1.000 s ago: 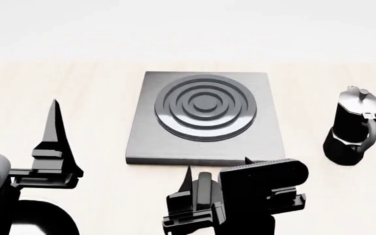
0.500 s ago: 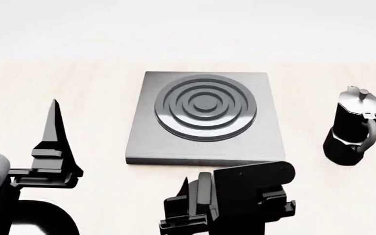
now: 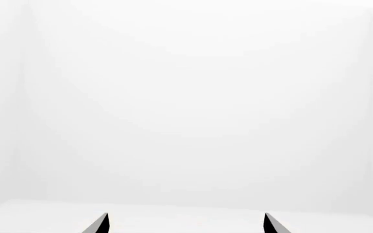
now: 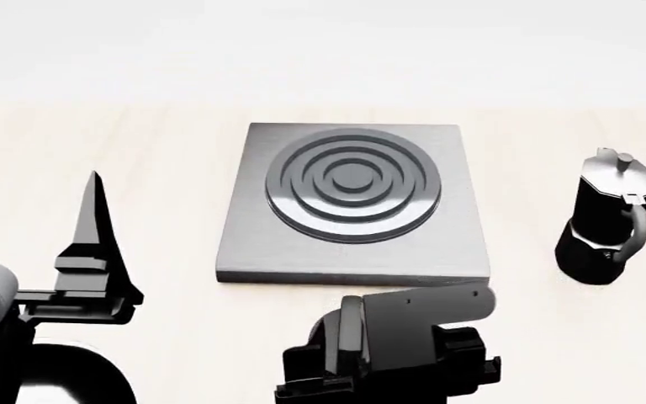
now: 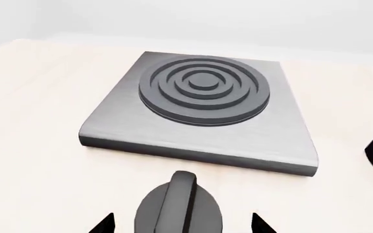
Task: Turn on the stove.
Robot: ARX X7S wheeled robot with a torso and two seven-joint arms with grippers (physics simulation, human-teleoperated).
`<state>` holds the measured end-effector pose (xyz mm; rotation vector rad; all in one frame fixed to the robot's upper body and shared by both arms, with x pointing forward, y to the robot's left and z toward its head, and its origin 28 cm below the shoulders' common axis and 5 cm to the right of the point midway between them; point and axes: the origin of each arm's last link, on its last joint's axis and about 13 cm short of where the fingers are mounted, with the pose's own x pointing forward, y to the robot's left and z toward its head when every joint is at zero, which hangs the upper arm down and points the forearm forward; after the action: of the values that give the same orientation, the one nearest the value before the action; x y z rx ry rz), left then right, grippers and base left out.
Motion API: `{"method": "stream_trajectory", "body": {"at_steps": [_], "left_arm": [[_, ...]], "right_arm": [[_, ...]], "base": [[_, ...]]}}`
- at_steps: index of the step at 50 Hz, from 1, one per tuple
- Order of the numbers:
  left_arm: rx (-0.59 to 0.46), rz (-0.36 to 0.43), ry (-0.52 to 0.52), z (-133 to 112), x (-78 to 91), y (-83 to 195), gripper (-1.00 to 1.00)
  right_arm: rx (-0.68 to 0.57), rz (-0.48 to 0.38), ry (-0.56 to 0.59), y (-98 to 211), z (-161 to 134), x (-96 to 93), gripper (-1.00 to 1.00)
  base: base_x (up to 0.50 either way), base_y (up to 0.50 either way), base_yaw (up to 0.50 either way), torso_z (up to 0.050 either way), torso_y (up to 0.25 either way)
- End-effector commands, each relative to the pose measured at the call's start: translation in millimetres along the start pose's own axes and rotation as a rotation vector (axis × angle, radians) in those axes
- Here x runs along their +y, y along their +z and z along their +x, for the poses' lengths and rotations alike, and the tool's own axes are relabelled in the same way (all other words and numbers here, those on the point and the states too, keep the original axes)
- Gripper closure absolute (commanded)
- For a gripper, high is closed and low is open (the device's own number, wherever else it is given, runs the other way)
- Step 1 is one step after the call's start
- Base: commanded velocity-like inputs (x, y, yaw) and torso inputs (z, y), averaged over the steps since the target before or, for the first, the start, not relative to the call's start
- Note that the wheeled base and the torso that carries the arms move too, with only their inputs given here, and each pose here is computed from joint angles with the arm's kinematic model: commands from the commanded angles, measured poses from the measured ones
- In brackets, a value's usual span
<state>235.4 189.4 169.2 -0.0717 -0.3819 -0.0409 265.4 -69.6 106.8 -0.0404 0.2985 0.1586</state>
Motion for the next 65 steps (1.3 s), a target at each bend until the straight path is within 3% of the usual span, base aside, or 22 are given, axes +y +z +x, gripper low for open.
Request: {"method": "stream_trajectory", "body": {"at_steps": [1, 65], "left_arm": [[0.0, 0.0, 0.0, -0.1, -0.1, -0.1, -1.0], [0.001, 0.0, 0.002, -0.4, 0.2, 0.4, -1.0]], "right_arm": [[0.036, 0.012, -0.004, -4.0, 4.9, 1.0, -1.0], [0.144, 0.041, -0.003, -22.1, 36.3, 3.4, -1.0]], "base": [[0.0, 0.0, 0.0, 0.0, 0.0], [0.0, 0.0, 0.0, 0.0, 0.0]]}}
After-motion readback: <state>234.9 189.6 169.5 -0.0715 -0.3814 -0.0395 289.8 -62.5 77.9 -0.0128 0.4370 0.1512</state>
